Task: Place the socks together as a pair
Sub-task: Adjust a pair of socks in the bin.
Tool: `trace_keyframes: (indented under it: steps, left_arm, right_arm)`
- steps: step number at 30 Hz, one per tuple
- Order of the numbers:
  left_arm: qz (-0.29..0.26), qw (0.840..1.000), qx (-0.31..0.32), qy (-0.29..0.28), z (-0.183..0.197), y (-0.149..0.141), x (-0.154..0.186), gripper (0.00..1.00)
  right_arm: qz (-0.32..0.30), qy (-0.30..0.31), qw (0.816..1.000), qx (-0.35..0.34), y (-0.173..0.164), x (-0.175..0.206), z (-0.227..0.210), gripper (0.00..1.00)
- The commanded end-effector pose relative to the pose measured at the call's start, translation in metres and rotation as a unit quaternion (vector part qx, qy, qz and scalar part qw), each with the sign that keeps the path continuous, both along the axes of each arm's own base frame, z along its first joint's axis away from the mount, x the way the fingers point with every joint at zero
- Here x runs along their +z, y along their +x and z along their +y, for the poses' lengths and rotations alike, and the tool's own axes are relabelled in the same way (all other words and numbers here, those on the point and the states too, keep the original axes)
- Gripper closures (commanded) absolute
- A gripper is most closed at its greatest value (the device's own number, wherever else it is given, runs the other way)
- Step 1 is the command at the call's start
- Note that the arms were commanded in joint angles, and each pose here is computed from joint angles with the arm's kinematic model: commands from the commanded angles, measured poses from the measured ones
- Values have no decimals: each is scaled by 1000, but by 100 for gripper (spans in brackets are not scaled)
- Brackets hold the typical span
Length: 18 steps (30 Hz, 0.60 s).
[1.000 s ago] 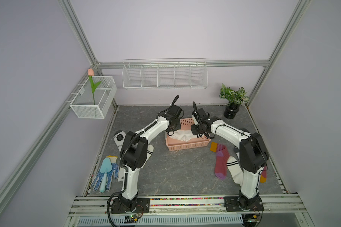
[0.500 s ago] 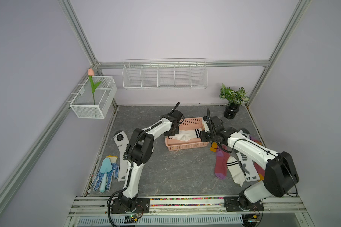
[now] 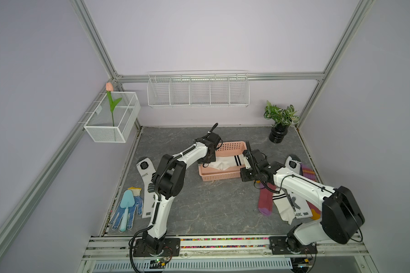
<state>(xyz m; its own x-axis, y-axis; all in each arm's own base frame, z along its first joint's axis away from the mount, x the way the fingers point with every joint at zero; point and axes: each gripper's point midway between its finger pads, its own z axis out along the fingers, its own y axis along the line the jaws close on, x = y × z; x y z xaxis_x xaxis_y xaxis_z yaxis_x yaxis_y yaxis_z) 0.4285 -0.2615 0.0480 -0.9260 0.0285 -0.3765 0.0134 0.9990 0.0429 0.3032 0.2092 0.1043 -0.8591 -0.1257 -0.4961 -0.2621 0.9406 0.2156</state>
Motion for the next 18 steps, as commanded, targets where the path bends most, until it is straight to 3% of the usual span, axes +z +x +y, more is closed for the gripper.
trace_keyframes:
  steps: [1,8,14,18]
  left_arm:
    - [15,999,-22,43,-7,-9,-9,100]
    - [23,996,-10,89,10,-15,-22,100]
    - [41,997,-17,66,5,-23,-39,100]
    - [23,997,-9,77,9,-16,-18,100]
  right_arm:
    - [-16,17,1000,-6,-1,9,2,84]
    - [-11,19,1000,0,-5,8,1,84]
    - [-7,34,999,13,-10,6,9,85]
    - [-6,34,999,30,-18,2,16,84]
